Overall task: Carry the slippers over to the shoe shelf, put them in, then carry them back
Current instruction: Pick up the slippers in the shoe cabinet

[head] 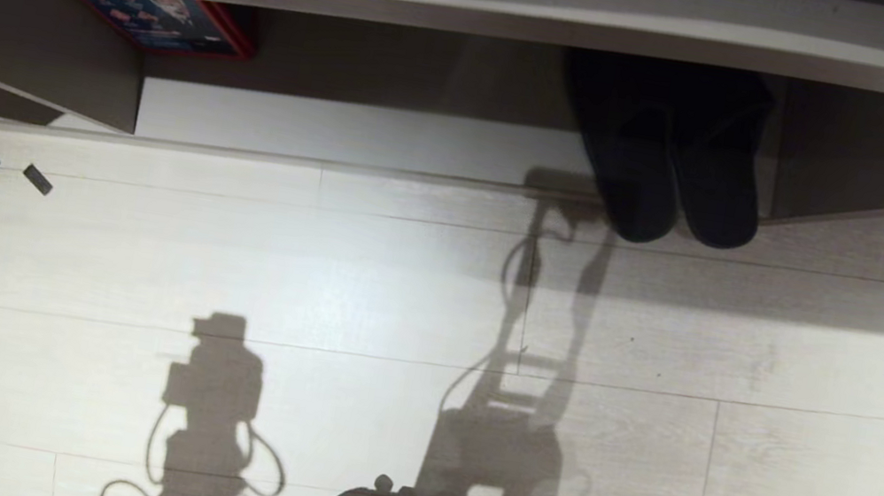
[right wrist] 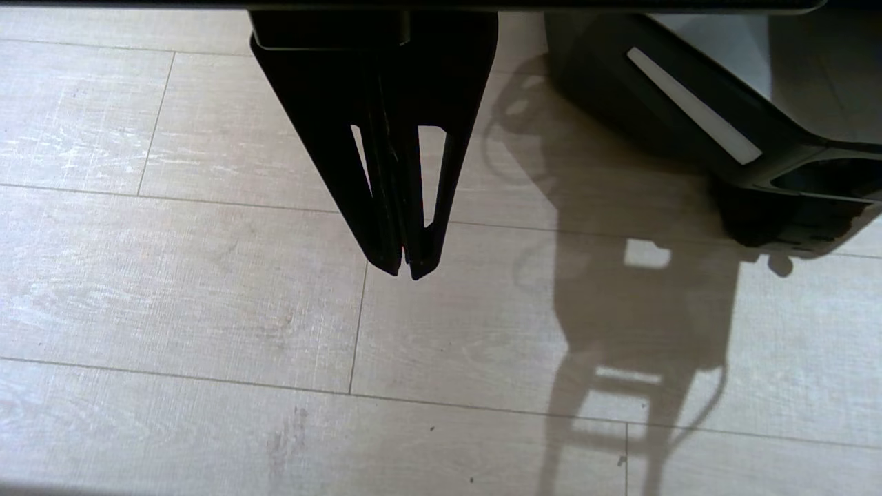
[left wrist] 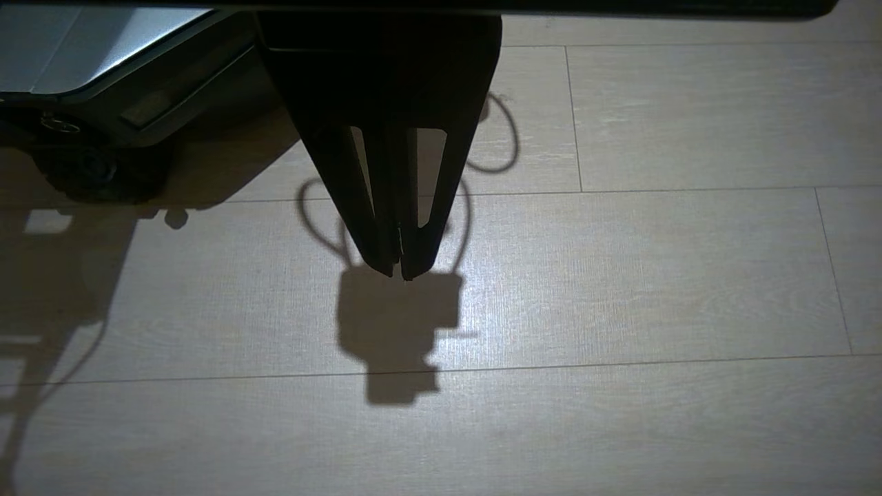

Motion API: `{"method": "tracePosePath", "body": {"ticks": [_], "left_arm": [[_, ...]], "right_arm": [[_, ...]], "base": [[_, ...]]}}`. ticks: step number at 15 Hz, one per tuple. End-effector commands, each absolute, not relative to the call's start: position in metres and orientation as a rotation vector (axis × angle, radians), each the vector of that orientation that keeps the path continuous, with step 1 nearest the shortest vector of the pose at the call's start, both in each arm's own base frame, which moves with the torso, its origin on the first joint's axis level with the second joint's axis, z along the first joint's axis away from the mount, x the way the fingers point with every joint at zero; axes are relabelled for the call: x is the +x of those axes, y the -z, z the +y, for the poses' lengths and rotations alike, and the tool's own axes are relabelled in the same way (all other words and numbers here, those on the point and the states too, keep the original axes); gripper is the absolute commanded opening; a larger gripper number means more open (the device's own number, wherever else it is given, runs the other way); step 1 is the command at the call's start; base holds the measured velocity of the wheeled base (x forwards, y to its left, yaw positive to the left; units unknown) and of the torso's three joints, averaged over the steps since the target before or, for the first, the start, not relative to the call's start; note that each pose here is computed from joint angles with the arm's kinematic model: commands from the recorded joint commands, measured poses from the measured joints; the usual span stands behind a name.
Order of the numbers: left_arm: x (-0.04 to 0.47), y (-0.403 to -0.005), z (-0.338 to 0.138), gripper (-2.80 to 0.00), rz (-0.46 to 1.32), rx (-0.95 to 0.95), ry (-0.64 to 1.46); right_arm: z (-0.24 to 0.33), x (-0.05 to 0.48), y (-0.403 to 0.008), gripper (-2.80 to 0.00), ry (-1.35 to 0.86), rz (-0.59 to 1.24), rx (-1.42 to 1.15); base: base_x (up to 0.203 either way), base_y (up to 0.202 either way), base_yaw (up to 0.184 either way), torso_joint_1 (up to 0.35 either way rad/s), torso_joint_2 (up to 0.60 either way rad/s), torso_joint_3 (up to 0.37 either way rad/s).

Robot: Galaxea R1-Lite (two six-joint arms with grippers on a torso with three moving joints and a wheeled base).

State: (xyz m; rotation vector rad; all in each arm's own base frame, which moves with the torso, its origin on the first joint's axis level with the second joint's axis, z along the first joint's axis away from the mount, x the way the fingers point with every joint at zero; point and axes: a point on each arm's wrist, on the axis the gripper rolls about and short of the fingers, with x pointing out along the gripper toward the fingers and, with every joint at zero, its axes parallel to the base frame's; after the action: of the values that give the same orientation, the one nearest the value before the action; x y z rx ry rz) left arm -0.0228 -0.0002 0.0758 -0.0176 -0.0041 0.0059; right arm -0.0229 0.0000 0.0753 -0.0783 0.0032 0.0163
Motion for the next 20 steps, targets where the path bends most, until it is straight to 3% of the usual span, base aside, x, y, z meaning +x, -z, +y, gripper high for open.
{"method": "tracePosePath", "body": {"ticks": [1, 10, 20], "left_arm": [[-0.0228, -0.0758, -0.0002, -2.80, -0.002, -0.017, -0.008], [-0.0172, -0.0774, -0.0001, -2.80, 0.074, -0.017, -0.009], [-0.0228, -0.0759, -0.0002, -2.80, 0.000, -0.017, -0.009]], "right_arm": [[0.0000, -0.0229, -0.0753, -2.80, -0.019, 0.008, -0.082], [0.0000, -0.0229, -0.0753, -2.80, -0.021, 0.008, -0.092], [0.0000, -0.0229, -0.0753, -2.80, -0.022, 0.008, -0.092]], "base": [[0.000, 0.000, 0.000, 0.002, 0.00, 0.203], [0.000, 0.000, 0.000, 0.003, 0.00, 0.203], [0.000, 0.000, 0.000, 0.003, 0.00, 0.204]]}}
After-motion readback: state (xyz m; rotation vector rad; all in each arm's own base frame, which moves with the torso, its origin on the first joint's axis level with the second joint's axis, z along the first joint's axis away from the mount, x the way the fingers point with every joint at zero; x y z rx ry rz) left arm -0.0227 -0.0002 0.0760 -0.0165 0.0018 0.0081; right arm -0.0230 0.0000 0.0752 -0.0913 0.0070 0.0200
